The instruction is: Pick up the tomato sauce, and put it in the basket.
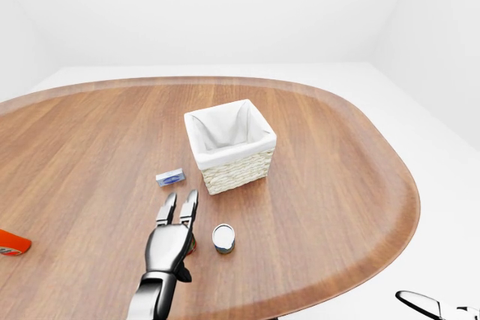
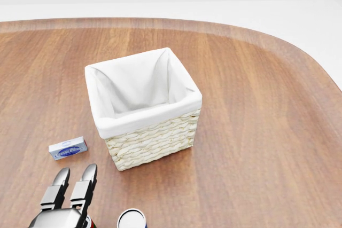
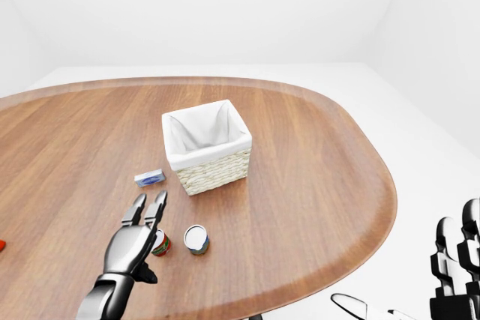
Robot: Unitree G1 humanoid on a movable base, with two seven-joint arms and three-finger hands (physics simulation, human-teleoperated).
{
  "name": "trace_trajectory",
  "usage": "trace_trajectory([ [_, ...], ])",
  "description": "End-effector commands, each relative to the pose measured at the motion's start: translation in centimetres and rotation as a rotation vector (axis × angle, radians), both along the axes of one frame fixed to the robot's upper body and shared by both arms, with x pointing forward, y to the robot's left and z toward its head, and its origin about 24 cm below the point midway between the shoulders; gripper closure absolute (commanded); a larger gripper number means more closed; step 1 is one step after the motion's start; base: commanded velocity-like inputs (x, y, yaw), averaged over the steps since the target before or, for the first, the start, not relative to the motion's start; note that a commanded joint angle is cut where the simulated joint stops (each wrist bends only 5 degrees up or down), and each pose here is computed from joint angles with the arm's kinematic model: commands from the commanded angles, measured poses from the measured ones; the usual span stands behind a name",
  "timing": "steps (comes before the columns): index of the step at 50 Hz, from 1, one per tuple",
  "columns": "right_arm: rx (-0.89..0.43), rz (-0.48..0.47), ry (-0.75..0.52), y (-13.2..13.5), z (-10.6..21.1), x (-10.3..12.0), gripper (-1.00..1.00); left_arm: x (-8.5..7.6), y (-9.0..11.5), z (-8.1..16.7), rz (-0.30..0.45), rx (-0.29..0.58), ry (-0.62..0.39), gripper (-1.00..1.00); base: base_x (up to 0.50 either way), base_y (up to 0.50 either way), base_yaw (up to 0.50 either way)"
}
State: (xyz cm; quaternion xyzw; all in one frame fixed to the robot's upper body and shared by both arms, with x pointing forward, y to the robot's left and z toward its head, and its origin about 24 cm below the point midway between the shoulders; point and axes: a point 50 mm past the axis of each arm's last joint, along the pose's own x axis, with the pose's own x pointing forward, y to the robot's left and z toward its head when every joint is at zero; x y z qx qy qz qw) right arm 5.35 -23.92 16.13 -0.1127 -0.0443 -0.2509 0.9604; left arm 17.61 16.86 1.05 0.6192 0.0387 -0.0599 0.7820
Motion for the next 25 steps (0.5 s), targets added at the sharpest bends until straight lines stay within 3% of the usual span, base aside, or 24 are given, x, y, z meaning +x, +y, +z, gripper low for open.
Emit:
trace_trajectory([
  [1, 0.007, 0.003, -0.003, 0.0, 0.0, 0.0, -1.0, 0.1, 0.0, -1.3, -0.014, 0.038, 0.034, -1.0, 0.0, 0.0, 0.0],
  [25, 0.008, 0.006, -0.009, 0.1, 0.0, 0.1, -1.0, 1.4, 0.2, -2.4, -0.009, 0.051, 0.046, -1.0, 0.0, 0.0, 0.0],
])
